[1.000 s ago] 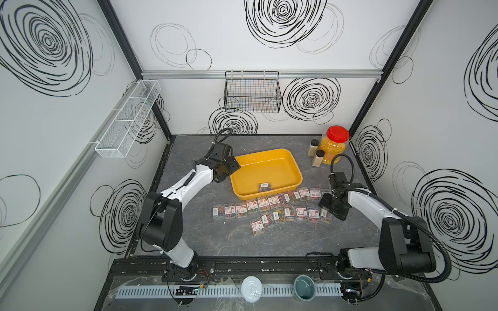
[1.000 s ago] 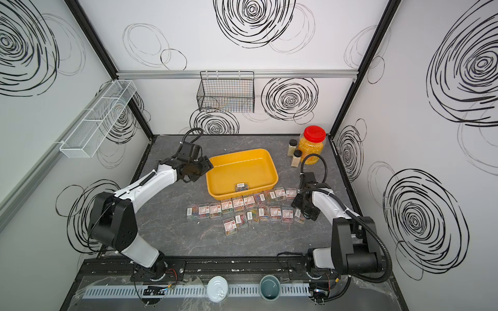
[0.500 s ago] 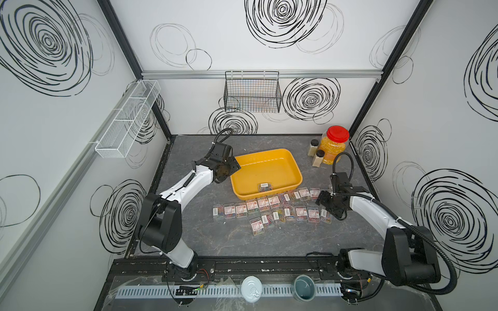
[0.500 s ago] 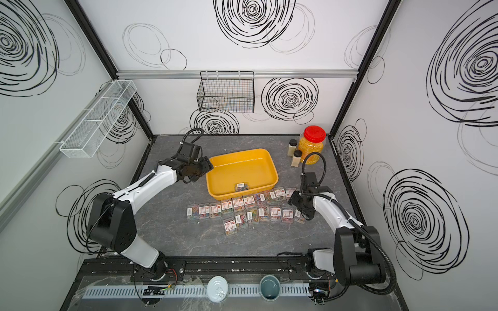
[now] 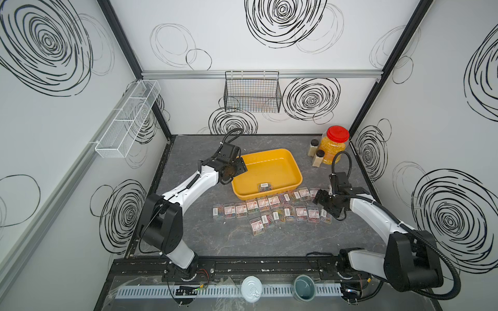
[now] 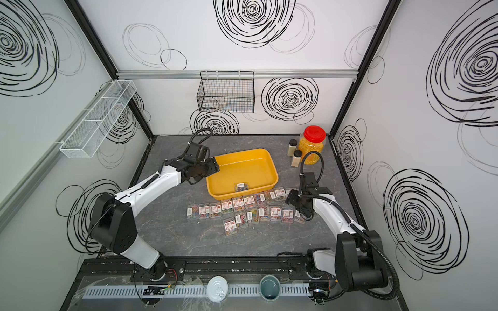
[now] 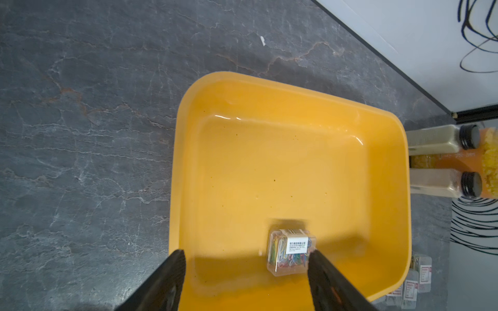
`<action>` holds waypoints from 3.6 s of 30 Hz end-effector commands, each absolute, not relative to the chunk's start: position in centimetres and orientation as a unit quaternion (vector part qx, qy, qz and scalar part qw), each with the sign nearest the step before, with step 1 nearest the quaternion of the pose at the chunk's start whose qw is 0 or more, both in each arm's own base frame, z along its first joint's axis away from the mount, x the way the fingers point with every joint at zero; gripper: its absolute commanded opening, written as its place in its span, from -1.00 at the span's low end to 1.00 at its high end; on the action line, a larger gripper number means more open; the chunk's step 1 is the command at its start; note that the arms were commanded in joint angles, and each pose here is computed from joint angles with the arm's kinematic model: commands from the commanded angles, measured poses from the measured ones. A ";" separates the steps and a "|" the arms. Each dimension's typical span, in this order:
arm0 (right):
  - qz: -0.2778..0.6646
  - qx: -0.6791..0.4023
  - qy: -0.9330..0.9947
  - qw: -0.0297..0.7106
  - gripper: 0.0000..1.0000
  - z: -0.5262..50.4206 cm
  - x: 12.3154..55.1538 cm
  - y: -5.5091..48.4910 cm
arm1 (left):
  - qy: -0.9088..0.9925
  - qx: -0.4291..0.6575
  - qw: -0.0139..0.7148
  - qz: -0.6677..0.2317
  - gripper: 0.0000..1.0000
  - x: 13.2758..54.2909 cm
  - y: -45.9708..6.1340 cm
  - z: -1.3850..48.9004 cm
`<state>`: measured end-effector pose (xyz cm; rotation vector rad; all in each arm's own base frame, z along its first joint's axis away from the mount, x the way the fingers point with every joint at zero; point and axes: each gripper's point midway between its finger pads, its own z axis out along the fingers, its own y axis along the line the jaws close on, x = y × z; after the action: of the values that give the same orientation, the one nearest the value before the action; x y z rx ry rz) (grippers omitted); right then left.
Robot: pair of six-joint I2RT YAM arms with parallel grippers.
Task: Take the paper clips out of the storage box
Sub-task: Pick up the boxed paper clips from the storage box.
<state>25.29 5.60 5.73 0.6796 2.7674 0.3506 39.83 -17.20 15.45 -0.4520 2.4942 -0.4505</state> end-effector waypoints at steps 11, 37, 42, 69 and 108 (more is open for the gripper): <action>0.120 0.221 0.942 0.222 0.62 14.8 30.3 4.9 | 0.940 0.113 0.295 -0.133 0.43 37.1 -23.0 18.0; 0.143 0.207 0.938 0.238 0.64 19.0 37.8 3.9 | 0.971 -0.086 0.203 -0.087 0.68 38.9 -28.0 11.5; 0.137 0.181 0.947 0.229 0.63 19.4 38.0 3.7 | 0.971 -0.106 0.193 -0.089 0.78 38.1 -29.2 9.5; 0.122 0.156 0.951 0.235 0.65 19.8 36.9 3.5 | 0.983 -0.111 0.145 -0.010 0.73 38.3 -30.3 2.0; 0.154 0.092 0.917 0.357 0.74 25.9 35.8 8.7 | 0.852 -0.411 0.313 -0.084 -0.11 27.0 -16.7 18.5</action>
<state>35.94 7.63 24.40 0.3033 2.4278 0.3922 29.42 -19.19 19.43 -0.9330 2.3187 -0.2960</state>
